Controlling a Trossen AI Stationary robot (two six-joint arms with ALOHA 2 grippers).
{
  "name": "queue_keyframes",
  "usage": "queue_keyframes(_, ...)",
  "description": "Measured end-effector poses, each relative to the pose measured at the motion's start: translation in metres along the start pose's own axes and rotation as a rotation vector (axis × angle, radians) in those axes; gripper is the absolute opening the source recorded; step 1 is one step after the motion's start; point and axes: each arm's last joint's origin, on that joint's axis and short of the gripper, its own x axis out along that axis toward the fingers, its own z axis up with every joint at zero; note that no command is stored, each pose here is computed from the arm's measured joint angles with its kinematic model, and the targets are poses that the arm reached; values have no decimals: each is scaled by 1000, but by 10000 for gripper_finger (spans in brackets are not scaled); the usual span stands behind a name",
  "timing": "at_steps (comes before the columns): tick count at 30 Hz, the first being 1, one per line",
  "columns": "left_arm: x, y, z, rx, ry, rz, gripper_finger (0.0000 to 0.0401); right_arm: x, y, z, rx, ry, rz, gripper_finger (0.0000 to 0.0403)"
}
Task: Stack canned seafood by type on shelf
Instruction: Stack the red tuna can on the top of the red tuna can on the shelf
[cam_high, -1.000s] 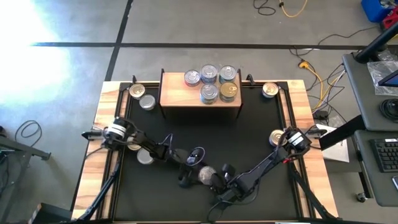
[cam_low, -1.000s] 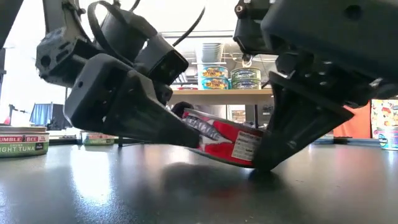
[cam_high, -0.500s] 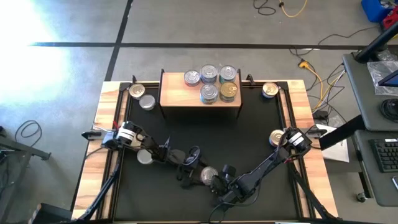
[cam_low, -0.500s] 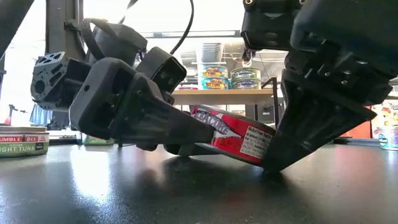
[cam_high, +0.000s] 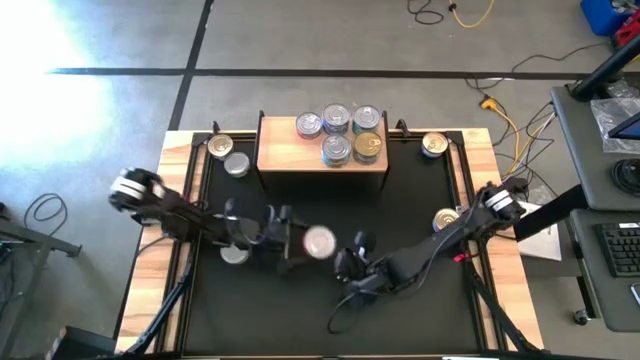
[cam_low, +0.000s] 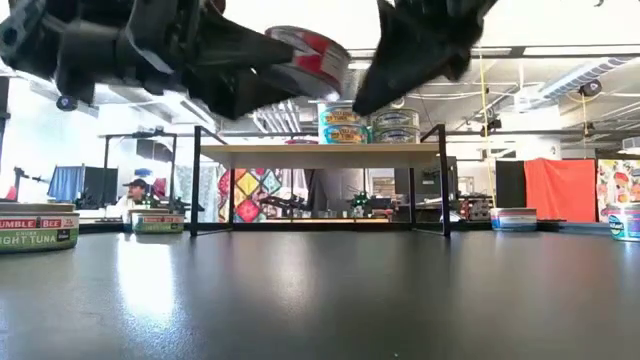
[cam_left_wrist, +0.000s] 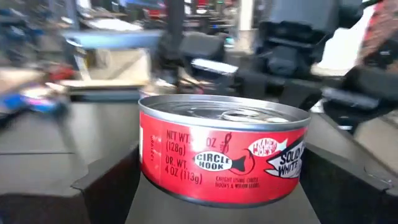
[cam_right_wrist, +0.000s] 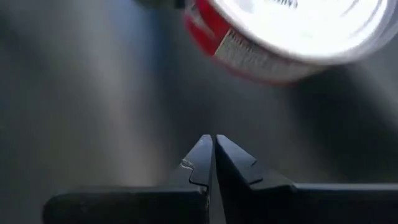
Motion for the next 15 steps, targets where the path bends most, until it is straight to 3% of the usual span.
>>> queue_keyframes(9,-35,59,56,116,-1,261,368,-9,-57,50,-93,-71,-22,12)
queue_keyframes(15,-51,113,86,194,25,403,368,8,-98,85,-138,-150,32,12)
